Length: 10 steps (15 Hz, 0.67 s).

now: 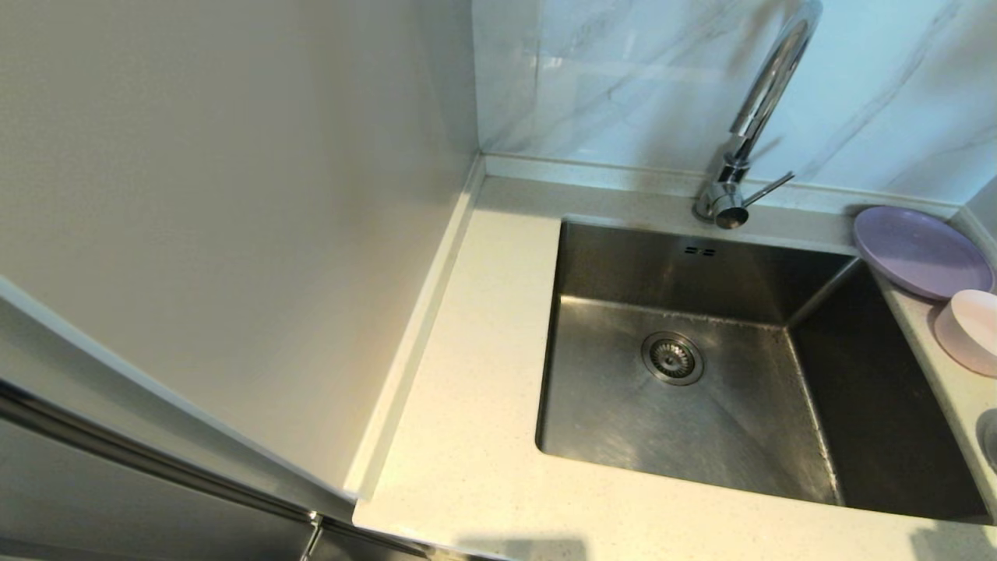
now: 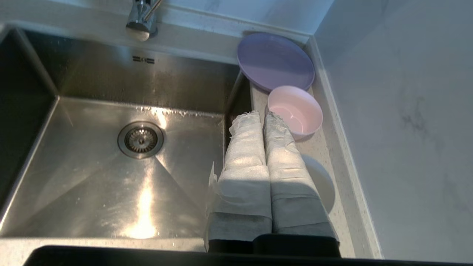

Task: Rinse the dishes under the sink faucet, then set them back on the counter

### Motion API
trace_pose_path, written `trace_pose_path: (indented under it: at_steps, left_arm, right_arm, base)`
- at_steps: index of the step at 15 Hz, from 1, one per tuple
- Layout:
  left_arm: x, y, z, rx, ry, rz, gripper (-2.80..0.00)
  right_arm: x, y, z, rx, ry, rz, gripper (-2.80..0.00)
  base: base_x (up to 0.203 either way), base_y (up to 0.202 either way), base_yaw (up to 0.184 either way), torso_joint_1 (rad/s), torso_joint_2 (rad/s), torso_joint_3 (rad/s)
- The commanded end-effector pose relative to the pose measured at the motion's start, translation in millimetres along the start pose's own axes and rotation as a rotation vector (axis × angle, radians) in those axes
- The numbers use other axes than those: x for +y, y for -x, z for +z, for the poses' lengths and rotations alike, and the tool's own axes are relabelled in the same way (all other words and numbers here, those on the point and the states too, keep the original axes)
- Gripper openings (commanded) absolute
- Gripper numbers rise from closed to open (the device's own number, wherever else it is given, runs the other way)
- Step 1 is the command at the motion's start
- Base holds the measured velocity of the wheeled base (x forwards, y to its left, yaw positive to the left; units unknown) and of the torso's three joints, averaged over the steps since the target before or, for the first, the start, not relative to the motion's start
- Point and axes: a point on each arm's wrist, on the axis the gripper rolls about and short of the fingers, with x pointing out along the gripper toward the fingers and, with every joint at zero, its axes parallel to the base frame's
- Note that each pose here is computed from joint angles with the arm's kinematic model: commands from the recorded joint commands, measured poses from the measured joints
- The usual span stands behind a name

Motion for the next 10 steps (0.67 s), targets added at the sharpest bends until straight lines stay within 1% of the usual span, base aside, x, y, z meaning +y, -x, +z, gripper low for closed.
trace_pose_path:
  at_steps: [1,3,6,8,10]
  left_arm:
    - [0.0,0,0,0.0,0.0,0.0,-2.8]
    - [0.0,0,0,0.0,0.0,0.0,-2.8]
    - [0.0,0,0,0.0,0.0,-0.001,-2.8]
    - [0.0,0,0,0.0,0.0,0.0,-2.8]
    - [0.0,0,0,0.0,0.0,0.0,-2.8]
  right_arm:
    - [-2,13,-9,-0.026,0.003,0.031,-2.8]
    - [-3,21,-19,-0.043,0.006,0.079,-2.8]
    - [-4,29,-40,-0.041,0.011,0.113,-2.8]
    - [-4,33,-54,-0.047,0.07,0.158,-2.8]
    - [-4,38,-69,-0.049,0.092,0.172,-2.8]
  base:
    - [0.0,0.0,0.0,0.0,0.0,0.0]
    - [0.0,0.0,0.0,0.0,0.0,0.0]
    - [0.0,0.0,0.0,0.0,0.0,0.0]
    - [0.0,0.0,0.0,0.0,0.0,0.0]
    - [0.0,0.0,0.0,0.0,0.0,0.0]
